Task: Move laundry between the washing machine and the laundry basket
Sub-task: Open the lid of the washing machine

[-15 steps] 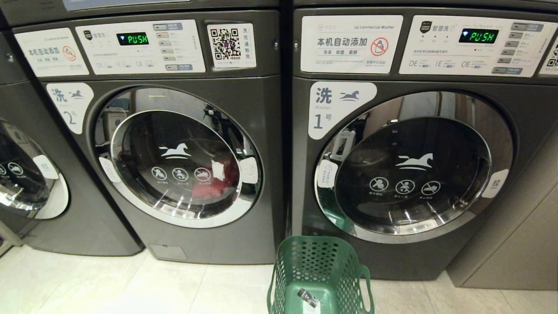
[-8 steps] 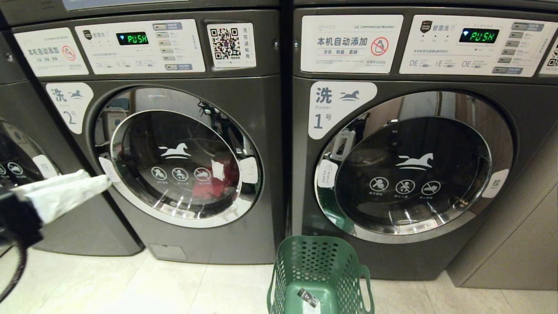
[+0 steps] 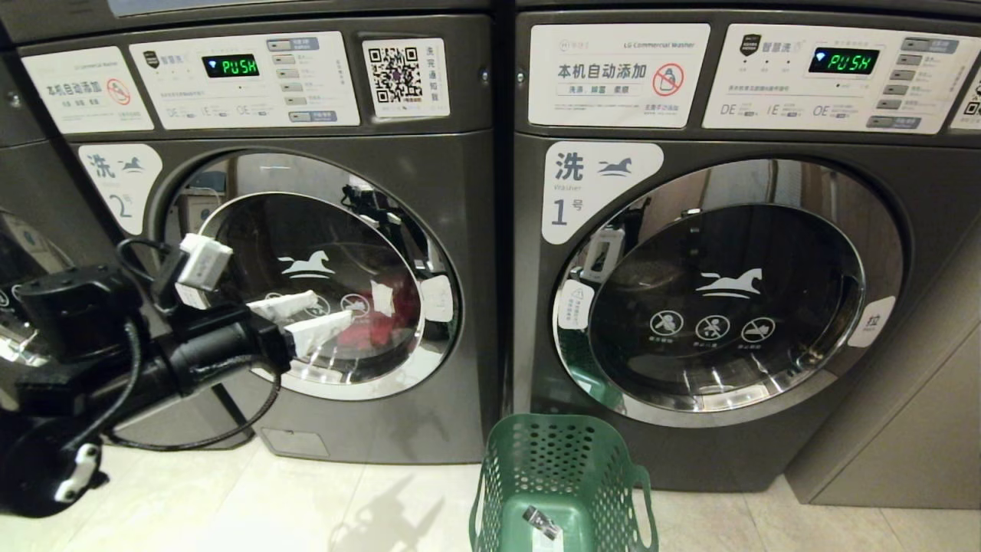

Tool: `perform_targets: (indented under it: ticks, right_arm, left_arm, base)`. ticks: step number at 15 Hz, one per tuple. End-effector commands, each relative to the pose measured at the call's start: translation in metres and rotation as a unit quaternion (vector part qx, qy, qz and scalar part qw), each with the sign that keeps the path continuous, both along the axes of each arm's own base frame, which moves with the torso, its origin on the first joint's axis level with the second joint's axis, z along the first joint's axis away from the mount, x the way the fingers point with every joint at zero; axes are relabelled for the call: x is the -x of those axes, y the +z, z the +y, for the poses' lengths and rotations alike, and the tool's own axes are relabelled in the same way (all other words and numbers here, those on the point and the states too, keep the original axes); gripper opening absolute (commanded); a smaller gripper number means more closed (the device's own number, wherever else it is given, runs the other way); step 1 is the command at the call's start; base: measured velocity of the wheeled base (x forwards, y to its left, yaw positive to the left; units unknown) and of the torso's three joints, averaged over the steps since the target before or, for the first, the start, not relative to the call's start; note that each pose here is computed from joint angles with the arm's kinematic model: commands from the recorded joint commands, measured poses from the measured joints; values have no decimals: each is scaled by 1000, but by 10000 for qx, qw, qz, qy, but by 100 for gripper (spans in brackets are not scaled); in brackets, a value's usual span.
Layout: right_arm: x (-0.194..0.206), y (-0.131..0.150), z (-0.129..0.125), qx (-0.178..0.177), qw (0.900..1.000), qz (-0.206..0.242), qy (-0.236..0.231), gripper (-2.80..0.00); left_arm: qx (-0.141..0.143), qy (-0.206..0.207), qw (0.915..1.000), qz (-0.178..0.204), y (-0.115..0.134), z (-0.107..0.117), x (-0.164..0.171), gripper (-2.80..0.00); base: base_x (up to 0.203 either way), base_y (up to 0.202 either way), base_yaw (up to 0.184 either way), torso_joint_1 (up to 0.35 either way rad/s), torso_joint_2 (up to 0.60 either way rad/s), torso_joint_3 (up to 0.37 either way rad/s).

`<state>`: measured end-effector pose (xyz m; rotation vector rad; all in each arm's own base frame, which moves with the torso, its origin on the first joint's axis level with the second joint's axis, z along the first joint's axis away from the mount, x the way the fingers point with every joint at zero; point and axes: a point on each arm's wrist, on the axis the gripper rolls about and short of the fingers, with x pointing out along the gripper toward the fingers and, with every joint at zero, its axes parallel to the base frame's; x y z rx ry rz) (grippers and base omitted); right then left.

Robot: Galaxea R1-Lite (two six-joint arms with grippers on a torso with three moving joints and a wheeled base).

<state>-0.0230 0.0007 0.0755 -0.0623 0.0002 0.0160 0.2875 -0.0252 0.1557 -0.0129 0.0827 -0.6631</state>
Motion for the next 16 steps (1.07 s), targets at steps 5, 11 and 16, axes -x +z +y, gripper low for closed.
perform_targets:
  ticks: [5,11,16]
  right_arm:
    - [0,0,0,6,10000,4,5,-280]
    - [0,0,0,3,10000,4,-3,-280]
    - [0,0,0,3,10000,5,4,-280]
  left_arm:
    - [-405,-241,9989,-51,-72,-3,-75,0]
    - [-429,-321,9982,-279,-93,-10,-115,0]
    - [-383,-562,9965,-481,-93,-34,-130,0]
  base:
    - [0,0,0,0,0,0]
    - [0,0,0,0,0,0]
    - [0,0,0,0,0,0]
